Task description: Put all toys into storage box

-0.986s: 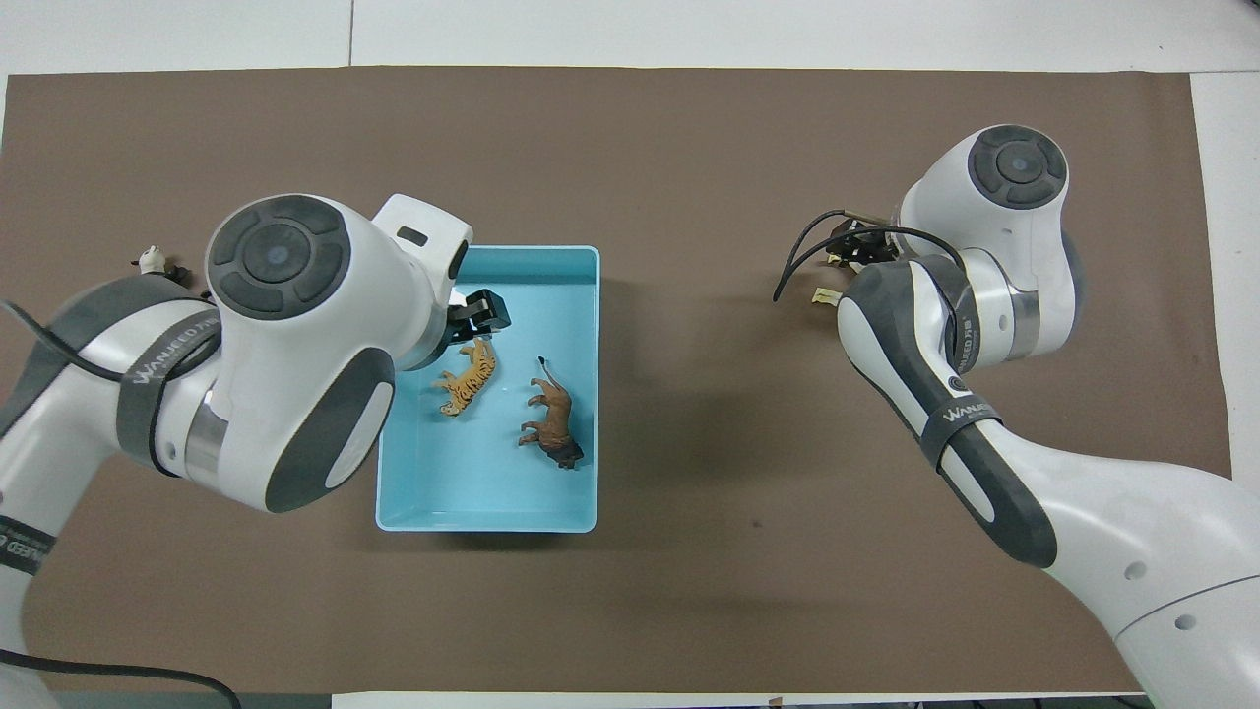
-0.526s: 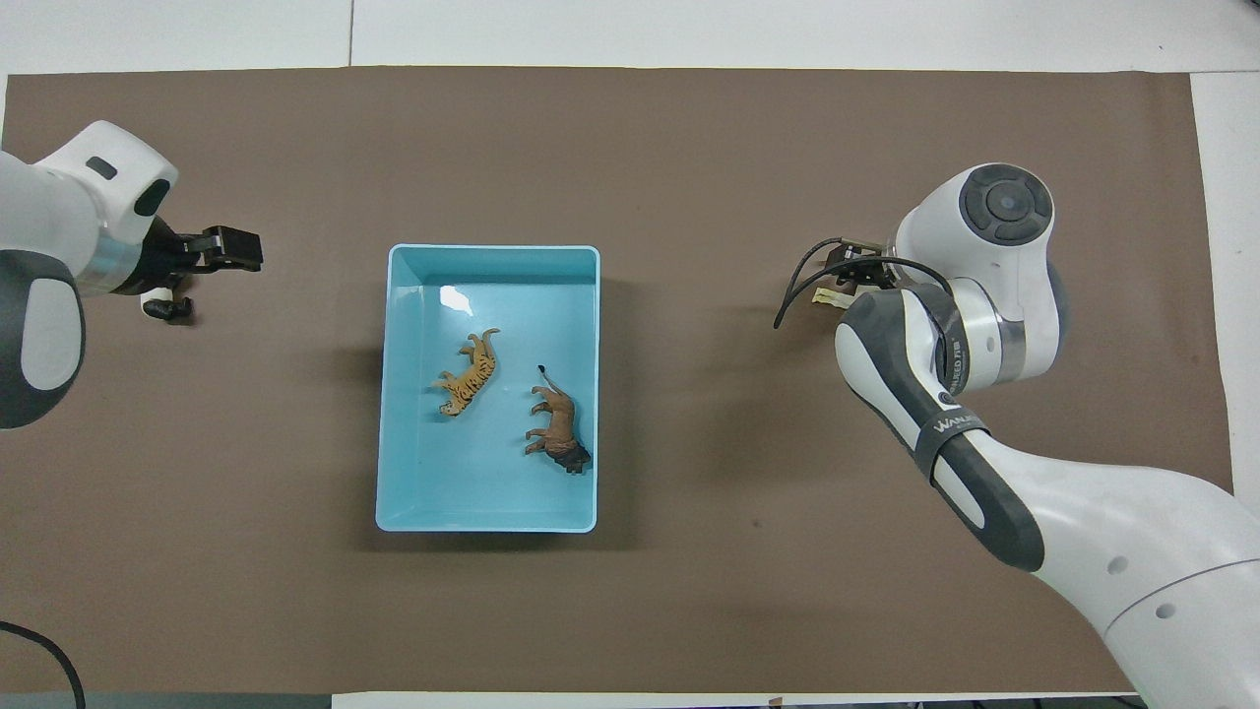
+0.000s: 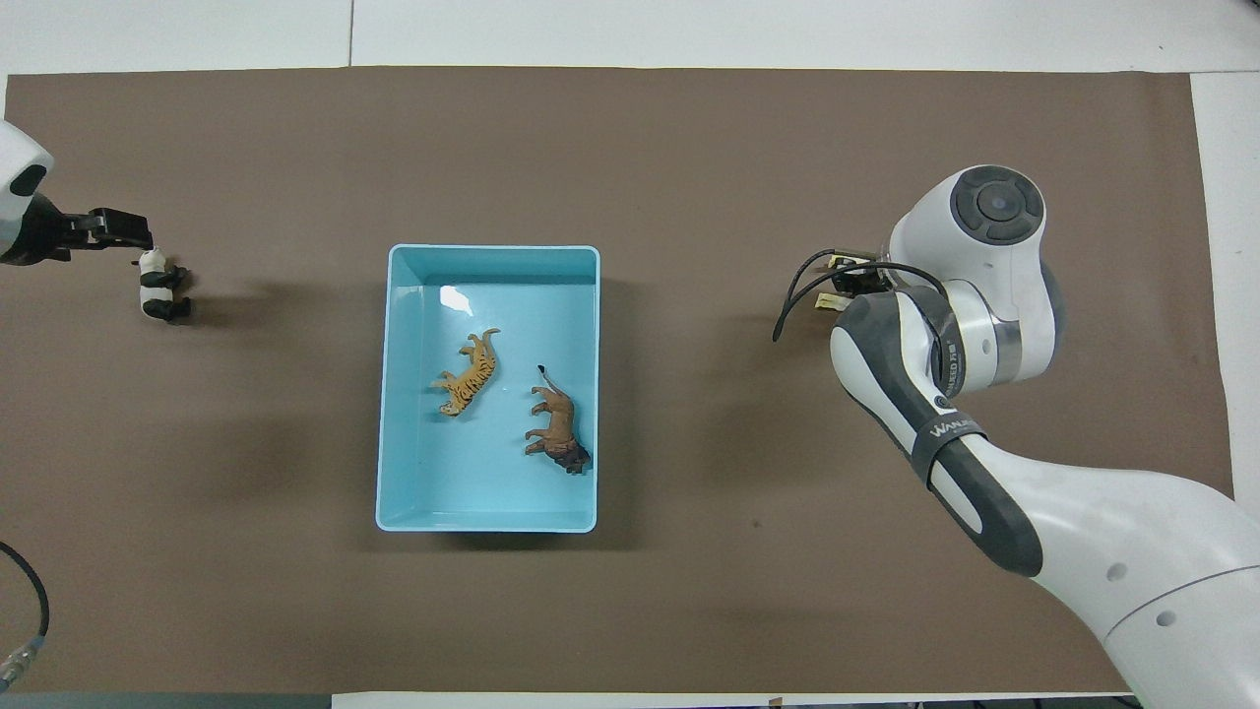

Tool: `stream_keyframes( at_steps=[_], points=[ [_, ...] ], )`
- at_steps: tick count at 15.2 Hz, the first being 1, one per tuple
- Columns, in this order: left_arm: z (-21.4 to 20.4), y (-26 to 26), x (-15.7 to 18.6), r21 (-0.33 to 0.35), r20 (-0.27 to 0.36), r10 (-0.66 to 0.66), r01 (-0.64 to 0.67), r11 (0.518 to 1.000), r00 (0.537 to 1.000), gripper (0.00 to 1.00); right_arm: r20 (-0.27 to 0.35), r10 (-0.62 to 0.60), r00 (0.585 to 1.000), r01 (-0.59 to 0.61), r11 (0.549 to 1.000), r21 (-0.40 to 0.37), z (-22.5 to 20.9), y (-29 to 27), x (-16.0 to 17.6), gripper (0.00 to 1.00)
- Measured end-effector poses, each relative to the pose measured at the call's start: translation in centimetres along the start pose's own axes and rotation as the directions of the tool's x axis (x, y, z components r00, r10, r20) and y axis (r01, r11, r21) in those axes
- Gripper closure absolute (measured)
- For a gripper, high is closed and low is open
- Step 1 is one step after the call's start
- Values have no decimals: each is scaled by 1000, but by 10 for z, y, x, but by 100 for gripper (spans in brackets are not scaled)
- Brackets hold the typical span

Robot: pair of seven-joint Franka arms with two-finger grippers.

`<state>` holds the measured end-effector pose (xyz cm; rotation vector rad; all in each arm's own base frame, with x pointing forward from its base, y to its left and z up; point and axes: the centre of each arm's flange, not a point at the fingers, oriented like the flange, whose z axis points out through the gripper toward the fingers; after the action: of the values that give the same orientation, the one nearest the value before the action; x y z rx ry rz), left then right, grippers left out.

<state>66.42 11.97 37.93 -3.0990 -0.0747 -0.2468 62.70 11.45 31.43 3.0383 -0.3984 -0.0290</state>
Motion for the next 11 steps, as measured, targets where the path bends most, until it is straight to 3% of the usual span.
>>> stream_keyframes(
  at_steps=[3, 6, 9, 11],
  points=[
    [29, -2, 1, 10, 9, 47, -47, 999, 999, 0, 25, 11, 1000, -11, 1000, -6, -100, -54, -6, 60],
    [38, -16, -4, 38, 27, 102, -103, 994, 994, 0, -16, 117, 993, -115, 990, 82, -208, -155, -63, 60],
    [58, -25, -13, 39, 26, 127, -128, 991, 992, 0, -3, 238, 971, -227, 929, 291, -232, -253, -123, 60],
    [69, -23, -17, 39, 12, 131, -131, 991, 991, 0, 10, 267, 964, -250, 888, 385, -206, -291, -138, 60]
  ],
)
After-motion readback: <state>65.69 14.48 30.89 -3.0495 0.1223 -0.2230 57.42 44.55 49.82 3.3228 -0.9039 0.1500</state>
